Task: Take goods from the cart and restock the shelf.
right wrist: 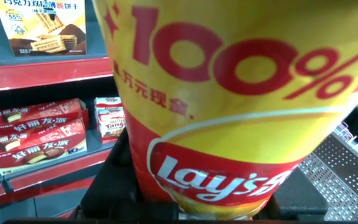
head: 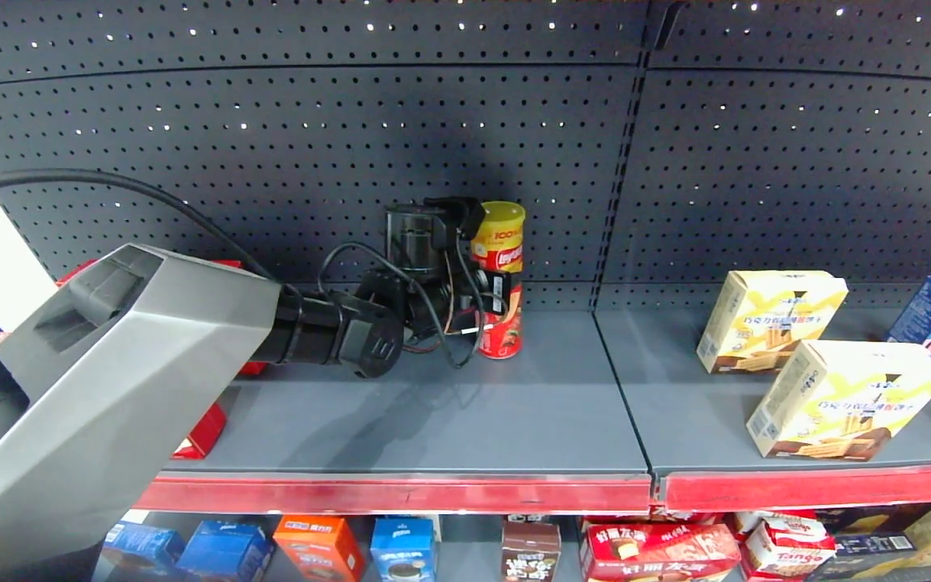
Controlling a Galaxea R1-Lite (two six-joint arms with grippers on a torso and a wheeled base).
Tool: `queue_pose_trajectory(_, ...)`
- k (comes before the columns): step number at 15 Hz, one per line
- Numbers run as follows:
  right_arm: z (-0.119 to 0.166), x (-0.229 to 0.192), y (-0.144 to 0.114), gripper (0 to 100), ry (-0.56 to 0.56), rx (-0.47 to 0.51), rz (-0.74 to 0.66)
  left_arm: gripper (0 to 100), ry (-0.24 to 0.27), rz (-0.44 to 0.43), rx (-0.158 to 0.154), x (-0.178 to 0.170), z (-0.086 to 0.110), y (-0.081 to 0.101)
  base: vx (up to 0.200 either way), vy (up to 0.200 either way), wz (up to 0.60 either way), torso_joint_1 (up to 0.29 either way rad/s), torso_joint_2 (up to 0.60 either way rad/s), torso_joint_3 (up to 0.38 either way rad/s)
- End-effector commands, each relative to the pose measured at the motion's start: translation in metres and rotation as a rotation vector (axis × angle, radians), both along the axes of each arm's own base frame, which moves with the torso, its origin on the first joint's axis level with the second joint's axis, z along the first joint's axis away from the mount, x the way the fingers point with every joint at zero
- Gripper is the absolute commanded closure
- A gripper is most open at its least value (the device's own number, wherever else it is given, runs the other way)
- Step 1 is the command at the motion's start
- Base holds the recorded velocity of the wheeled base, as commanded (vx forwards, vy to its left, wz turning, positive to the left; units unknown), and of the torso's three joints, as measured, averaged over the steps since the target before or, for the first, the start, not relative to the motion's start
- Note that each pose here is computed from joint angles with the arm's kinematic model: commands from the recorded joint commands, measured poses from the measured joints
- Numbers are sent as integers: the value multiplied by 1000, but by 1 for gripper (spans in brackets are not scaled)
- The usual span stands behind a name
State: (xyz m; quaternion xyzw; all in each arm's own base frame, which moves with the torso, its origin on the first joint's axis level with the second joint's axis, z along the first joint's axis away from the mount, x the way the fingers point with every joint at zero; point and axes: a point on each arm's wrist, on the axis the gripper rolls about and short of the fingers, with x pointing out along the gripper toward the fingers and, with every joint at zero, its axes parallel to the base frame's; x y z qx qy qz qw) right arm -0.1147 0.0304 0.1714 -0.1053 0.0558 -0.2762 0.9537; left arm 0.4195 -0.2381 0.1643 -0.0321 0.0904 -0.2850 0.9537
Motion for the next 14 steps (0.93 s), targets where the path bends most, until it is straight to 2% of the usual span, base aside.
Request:
queue_pose_trajectory(1, -1, -2, 1, 100, -12, -2, -2, 100, 5, -9, 1, -12, 10, 5, 0, 0, 0, 0, 0, 0)
queue_pose_trajectory(6, -3, -2, 2, 100, 5, 5, -2, 100, 13, -66, 0, -48, 33, 26, 0, 0, 0, 0, 0, 0)
queue_pose_trajectory(8, -3, -2, 2, 100, -2, 11, -1, 100, 19, -135, -3, -66, 41, 37, 0, 0, 0, 0, 0, 0)
queue_pose_trajectory(11, -2, -3, 2, 100, -7, 12, -1, 100, 4, -199, 17, -85, 47, 45, 0, 0, 0, 0, 0, 0)
queue_pose_trajectory(12, -2, -3, 2, 100, -10, 11, 1, 100, -3, -212, 41, -92, 45, 50, 0, 0, 0, 0, 0, 0)
queue_pose_trajectory(14, -2, -3, 2, 100, -11, 13, 1, 100, 1, -214, 52, -99, 41, 53, 0, 0, 0, 0, 0, 0)
